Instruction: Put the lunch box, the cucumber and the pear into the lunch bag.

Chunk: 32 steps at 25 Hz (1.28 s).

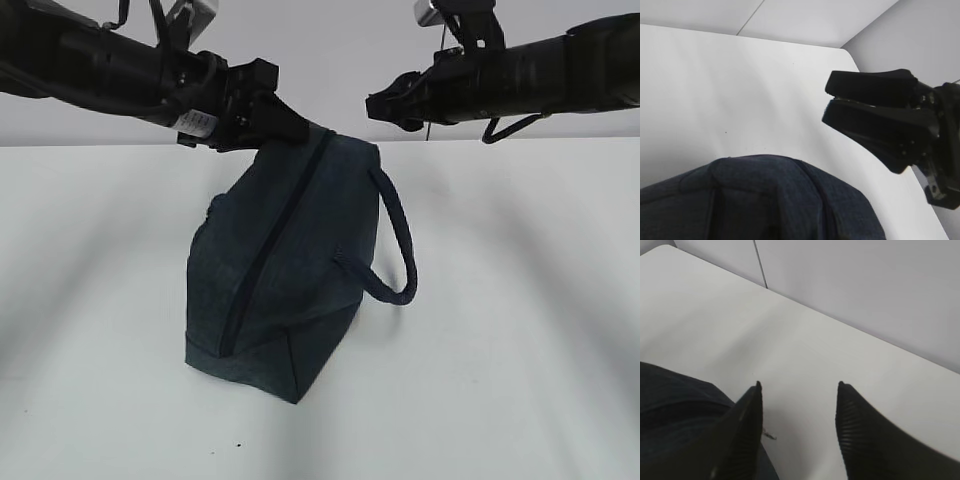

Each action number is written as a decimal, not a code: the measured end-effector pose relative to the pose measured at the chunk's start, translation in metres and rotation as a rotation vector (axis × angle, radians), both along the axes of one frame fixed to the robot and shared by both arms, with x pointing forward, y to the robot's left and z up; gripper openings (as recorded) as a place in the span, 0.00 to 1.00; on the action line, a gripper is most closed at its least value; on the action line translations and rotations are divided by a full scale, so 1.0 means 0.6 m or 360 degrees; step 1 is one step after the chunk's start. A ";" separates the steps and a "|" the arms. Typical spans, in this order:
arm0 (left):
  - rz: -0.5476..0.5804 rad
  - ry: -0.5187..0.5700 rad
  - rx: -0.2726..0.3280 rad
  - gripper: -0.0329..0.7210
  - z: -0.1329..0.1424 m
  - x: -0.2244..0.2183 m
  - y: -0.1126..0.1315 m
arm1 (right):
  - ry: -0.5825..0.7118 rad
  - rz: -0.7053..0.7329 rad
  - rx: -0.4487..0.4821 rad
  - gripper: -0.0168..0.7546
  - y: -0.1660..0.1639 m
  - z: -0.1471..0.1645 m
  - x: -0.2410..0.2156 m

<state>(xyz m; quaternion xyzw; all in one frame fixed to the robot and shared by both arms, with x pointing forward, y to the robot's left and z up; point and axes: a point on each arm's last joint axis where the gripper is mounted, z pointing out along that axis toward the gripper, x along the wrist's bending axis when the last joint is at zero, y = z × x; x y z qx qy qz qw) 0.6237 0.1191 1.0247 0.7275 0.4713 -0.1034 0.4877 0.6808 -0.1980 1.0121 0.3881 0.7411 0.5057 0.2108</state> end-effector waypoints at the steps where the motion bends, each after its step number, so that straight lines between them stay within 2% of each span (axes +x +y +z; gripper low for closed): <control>1: -0.0001 -0.0002 0.0004 0.34 0.000 0.000 0.000 | 0.0012 0.0002 -0.0006 0.52 0.000 0.004 -0.003; 5: -0.0008 -0.0034 0.0064 0.39 0.000 0.001 0.008 | 0.0062 0.0011 -0.0056 0.52 -0.002 0.015 -0.013; 14: -0.0084 -0.0300 0.0342 0.40 0.054 -0.023 0.033 | 0.0264 0.0049 -0.0125 0.52 -0.004 0.025 -0.036; 17: -0.0081 -0.0340 0.0467 0.40 0.071 -0.034 0.045 | 0.0337 0.0073 -0.0125 0.52 -0.004 0.031 -0.046; 23: 0.0015 -0.0282 0.0766 0.40 0.086 -0.050 0.077 | 0.0521 0.0065 -0.0248 0.52 -0.012 0.036 -0.069; 28: 0.0103 -0.0182 0.0916 0.40 0.091 -0.060 0.095 | 0.0691 -0.0019 -0.0351 0.52 -0.026 0.050 -0.092; 32: 0.0168 -0.0039 0.1085 0.40 0.084 -0.068 0.113 | 0.0823 -0.0134 -0.0393 0.52 -0.038 0.068 -0.114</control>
